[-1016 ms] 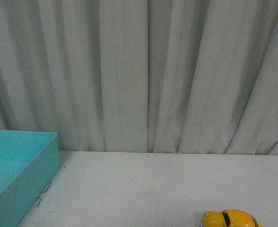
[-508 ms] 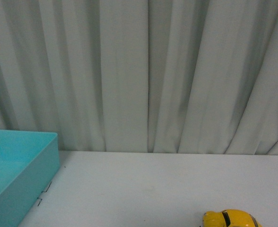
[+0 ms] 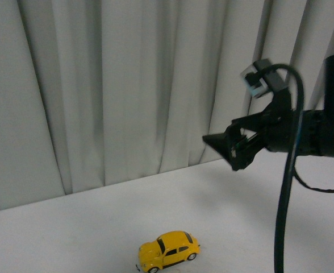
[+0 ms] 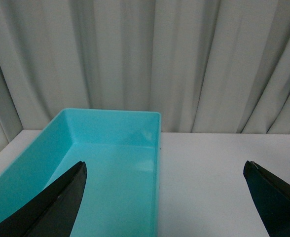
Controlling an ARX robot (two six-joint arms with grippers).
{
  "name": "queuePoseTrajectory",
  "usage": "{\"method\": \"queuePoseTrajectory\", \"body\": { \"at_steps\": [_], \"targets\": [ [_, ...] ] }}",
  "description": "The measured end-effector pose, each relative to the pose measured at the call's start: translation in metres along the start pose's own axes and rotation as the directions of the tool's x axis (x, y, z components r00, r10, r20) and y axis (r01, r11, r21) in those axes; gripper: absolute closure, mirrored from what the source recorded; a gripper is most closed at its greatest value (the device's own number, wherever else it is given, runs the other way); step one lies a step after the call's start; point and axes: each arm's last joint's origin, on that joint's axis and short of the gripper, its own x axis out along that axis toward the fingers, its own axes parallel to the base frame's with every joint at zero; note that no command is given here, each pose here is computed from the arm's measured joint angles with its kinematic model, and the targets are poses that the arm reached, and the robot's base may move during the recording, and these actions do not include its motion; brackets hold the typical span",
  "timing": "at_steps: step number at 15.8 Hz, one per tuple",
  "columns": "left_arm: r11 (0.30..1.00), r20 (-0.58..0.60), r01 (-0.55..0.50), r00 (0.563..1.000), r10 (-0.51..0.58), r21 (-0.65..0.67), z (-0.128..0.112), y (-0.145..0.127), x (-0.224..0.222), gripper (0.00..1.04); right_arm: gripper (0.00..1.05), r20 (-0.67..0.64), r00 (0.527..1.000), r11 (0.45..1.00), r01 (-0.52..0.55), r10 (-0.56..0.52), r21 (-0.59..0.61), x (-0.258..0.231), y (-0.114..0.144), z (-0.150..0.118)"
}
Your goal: Wind up and store yellow beetle toy
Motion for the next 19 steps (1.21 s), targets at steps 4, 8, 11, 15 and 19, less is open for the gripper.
{"method": "queuePoseTrajectory", "body": {
  "at_steps": [4,8,11,15,19],
  "targets": [
    [1.000,0.000,0.000,1.000,0.000,0.000,0.000,0.000,0.000,0.07,0.06,-0.181,0.921,0.921,-0.370,0.346,-0.122,0.044,0.004,-0.009],
    [1.000,0.000,0.000,1.000,0.000,0.000,0.000,0.000,0.000,0.07,0.06,-0.394,0.796,0.790,-0.569,0.459,-0.229,0.064,0.007,-0.034],
    [1.000,0.000,0.000,1.000,0.000,0.000,0.000,0.000,0.000,0.07,0.06,-0.500,0.713,0.644,-0.684,0.491,-0.343,0.077,0.014,-0.042],
    [1.000,0.000,0.000,1.000,0.000,0.000,0.000,0.000,0.000,0.07,0.06,-0.578,0.635,0.461,-0.771,0.512,-0.440,0.096,0.028,-0.061],
    [1.000,0.000,0.000,1.000,0.000,0.000,0.000,0.000,0.000,0.07,0.06,-0.602,0.595,0.379,-0.804,0.533,-0.458,0.112,0.042,-0.061]
  ]
}}
